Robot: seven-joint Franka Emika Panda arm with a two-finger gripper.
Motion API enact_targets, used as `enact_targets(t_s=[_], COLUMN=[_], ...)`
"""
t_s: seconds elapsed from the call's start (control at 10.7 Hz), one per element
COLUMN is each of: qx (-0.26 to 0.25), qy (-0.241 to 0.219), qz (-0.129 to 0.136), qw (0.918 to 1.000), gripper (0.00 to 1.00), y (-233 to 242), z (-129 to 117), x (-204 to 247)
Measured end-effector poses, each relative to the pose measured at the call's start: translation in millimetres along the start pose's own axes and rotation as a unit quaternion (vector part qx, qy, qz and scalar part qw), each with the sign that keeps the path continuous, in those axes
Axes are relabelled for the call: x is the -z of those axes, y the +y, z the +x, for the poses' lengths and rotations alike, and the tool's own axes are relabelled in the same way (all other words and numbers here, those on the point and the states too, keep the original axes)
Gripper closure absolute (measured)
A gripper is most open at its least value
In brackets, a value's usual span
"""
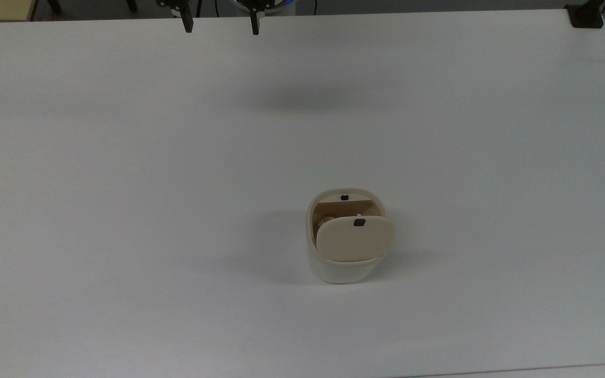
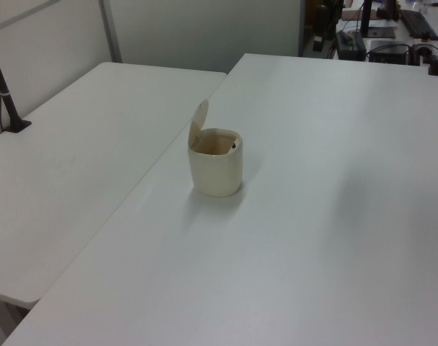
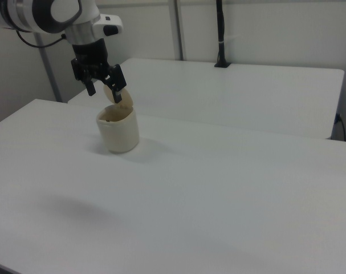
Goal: Close the trash bin
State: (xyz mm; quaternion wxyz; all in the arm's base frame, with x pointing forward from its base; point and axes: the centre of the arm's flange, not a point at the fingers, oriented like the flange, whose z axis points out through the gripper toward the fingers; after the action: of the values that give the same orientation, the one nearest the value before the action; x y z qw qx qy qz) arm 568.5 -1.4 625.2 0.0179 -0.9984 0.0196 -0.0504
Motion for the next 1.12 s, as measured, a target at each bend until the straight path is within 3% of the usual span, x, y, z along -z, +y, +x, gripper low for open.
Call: enact_targets(t_s=[0.93,1.12], qx=[0.016,0.008], qy=[-0.014,0.014], qz=[0.001,0.004], qw=[0.9998,0.9999], gripper=[0.0,0.04], y=[-18.4,-38.7], z=[5.5,17.5], x=[-17.2,-23.2])
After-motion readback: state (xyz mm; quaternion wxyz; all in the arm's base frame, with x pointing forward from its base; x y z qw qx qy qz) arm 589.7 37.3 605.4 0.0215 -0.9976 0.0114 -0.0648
